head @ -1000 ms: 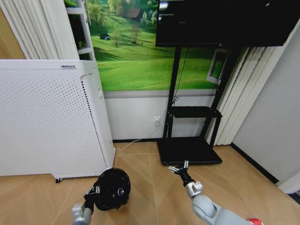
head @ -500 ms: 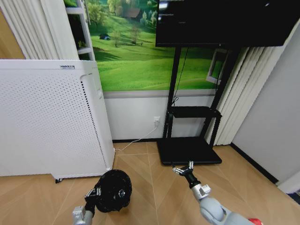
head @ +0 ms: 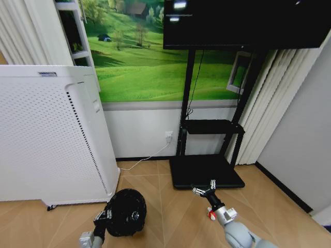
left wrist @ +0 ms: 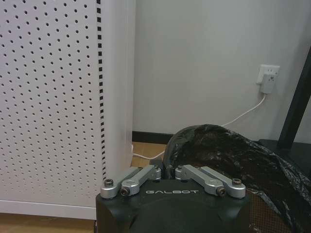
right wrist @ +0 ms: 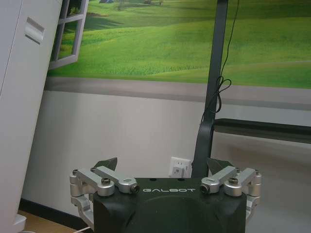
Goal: Pick up the trash bin and place the garbage on the floor into it.
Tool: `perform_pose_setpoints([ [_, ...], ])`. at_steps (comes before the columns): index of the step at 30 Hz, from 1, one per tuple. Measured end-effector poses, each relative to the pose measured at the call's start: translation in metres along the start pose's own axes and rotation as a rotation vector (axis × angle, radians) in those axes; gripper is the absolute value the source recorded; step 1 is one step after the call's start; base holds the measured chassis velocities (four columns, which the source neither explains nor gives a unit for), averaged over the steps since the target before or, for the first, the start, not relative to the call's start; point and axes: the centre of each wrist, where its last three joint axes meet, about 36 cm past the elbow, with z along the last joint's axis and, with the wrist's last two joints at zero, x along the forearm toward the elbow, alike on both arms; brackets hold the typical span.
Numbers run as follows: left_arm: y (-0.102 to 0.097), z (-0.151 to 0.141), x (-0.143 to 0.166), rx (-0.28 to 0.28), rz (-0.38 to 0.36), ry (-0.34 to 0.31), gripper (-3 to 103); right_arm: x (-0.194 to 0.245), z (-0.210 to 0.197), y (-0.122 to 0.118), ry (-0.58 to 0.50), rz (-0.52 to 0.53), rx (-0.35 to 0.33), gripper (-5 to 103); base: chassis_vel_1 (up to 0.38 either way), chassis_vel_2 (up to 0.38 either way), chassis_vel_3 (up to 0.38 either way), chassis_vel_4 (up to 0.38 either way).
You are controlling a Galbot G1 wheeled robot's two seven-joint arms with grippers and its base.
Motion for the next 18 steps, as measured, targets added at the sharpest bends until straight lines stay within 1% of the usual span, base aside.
perform_pose_setpoints([
  [6,-0.0024,0.0022,0.0033,0.001,-0.002,0.003,7,0.0022,-0.0008,-0.0007,-0.001,-0.001,-0.004,100,0.109,0.001,-0.098,-0.003],
  [10,-0.003,0.0033,0.0047,0.0,-0.003,0.004,7,0.0039,-0.0004,-0.0012,0.001,-0.002,0.0,100,0.012,-0.005,-0.024,0.001],
  [14,-0.0037,0.0045,0.0064,0.001,-0.003,0.006,7,0.0041,-0.0002,-0.0008,0.001,-0.006,-0.001,100,-0.125,-0.082,0.132,0.083],
  [18,-0.0047,0.0046,0.0059,0.004,-0.001,0.004,7,0.0035,-0.0001,0.0002,-0.002,-0.011,0.002,100,-0.199,-0.164,0.176,0.176],
])
